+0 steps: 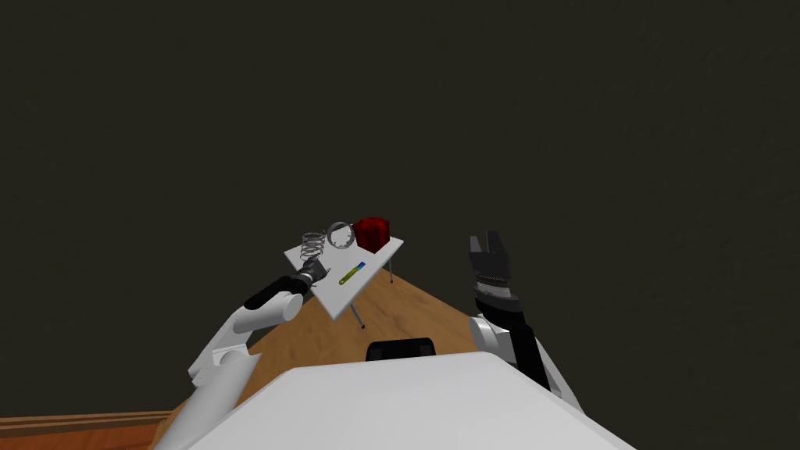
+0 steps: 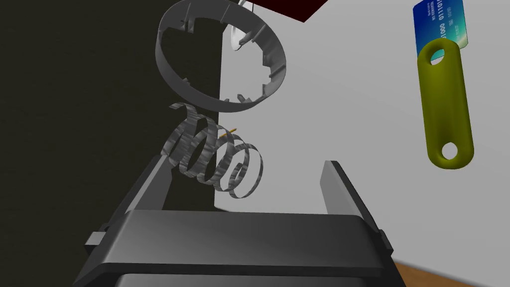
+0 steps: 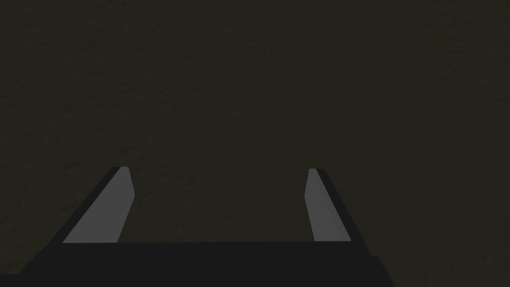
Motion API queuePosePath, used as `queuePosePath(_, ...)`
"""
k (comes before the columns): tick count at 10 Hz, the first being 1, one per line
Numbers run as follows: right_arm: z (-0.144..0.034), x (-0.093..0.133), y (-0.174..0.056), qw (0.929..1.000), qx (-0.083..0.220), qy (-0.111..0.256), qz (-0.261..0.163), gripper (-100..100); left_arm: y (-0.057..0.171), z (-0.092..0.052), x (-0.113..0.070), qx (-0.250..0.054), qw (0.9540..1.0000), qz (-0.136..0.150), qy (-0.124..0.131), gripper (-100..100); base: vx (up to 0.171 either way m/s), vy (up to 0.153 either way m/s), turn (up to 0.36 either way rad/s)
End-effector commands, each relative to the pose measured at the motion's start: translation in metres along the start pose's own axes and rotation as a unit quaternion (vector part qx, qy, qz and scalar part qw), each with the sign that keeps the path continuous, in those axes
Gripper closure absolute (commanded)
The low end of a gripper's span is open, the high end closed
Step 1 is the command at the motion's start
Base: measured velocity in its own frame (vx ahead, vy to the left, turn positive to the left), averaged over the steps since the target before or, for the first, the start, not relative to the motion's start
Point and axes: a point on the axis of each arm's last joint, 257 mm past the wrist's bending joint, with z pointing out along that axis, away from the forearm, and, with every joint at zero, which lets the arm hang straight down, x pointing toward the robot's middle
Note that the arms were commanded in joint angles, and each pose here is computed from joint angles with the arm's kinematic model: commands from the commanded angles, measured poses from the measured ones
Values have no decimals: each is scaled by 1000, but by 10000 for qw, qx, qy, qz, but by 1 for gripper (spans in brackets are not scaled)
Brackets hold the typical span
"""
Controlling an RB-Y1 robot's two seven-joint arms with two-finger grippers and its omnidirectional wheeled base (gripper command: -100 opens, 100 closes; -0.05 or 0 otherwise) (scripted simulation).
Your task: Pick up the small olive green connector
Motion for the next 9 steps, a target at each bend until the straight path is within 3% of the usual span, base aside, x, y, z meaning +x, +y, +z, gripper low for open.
queuePosePath(1,0,0,0,10000,0,0,0,0,11,6,-15,-282,9993,-221,-143,-100,46,-38,-18)
queuePosePath(3,0,0,0,10000,0,0,0,0,20,5,-18,-449,9985,-222,-207,-100,32,-31,-2)
queuePosePath(4,0,0,0,10000,0,0,0,0,29,9,-30,-664,9964,-403,-328,-100,44,-41,-14)
queuePosePath(5,0,0,0,10000,0,0,0,0,35,8,-32,-791,9953,-404,-378,-100,48,-39,-6)
queuePosePath(6,0,0,0,10000,0,0,0,0,44,12,-43,-984,9922,-577,-497,-100,56,-41,-7)
queuePosePath(9,0,0,0,10000,0,0,0,0,67,10,-58,-1464,9837,-744,-734,-100,72,-36,-3)
